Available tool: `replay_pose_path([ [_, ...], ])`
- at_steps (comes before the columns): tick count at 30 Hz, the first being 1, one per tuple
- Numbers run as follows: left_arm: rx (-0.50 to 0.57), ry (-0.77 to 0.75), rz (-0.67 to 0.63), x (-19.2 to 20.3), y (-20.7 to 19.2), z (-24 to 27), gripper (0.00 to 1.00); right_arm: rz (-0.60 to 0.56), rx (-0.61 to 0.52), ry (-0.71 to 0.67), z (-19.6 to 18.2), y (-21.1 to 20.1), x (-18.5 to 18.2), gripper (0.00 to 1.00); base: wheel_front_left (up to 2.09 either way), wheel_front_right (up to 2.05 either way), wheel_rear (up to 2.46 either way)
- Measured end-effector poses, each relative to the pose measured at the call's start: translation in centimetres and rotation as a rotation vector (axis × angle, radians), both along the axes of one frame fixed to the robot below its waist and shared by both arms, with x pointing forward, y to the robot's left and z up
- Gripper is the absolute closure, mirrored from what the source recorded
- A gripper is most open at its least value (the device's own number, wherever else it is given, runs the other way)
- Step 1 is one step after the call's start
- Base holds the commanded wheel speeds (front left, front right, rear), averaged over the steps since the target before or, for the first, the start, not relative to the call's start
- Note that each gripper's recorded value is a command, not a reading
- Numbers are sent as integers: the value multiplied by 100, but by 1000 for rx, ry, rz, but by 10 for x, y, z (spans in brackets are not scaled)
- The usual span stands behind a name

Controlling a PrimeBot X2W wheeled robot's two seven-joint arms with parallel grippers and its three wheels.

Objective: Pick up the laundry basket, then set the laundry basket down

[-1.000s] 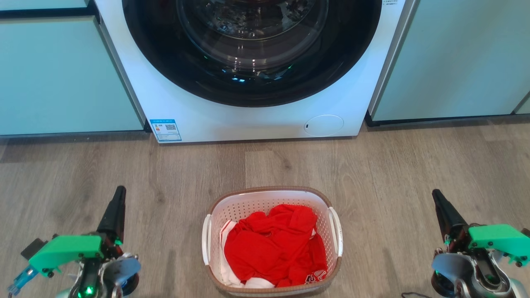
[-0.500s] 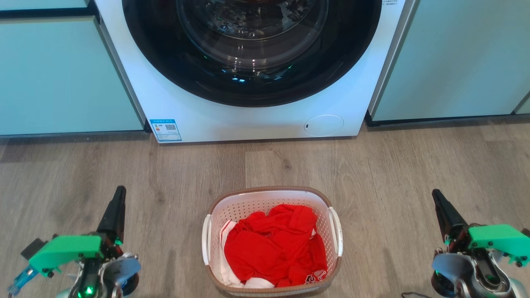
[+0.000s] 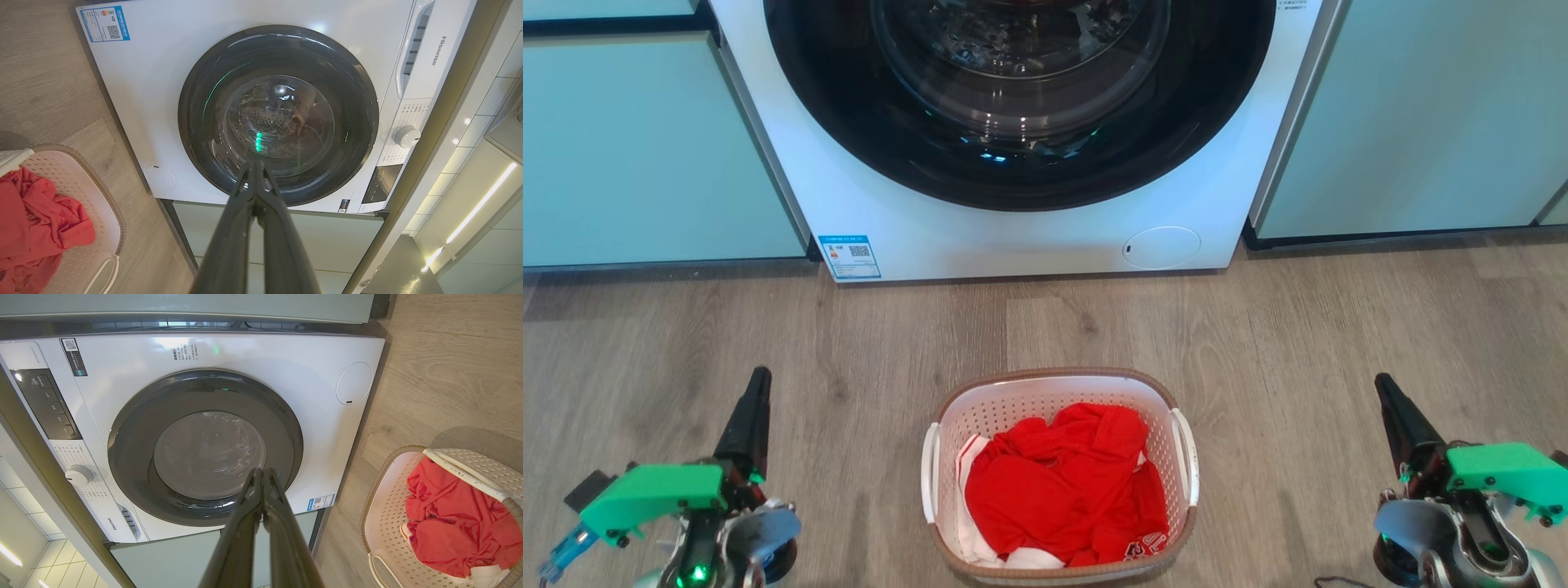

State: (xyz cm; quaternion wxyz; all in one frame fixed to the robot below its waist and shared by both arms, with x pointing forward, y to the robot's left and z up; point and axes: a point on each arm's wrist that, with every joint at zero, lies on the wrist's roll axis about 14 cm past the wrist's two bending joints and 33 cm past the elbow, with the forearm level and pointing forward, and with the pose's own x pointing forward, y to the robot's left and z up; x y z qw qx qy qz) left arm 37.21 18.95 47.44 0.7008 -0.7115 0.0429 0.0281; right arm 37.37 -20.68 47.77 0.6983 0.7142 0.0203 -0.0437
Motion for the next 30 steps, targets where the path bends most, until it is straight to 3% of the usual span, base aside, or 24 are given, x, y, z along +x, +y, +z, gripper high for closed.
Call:
replay_pose_path([
  [30, 0, 0, 0, 0, 0, 0, 100, 0, 0, 0, 0, 0, 0, 100, 0, 0, 0],
])
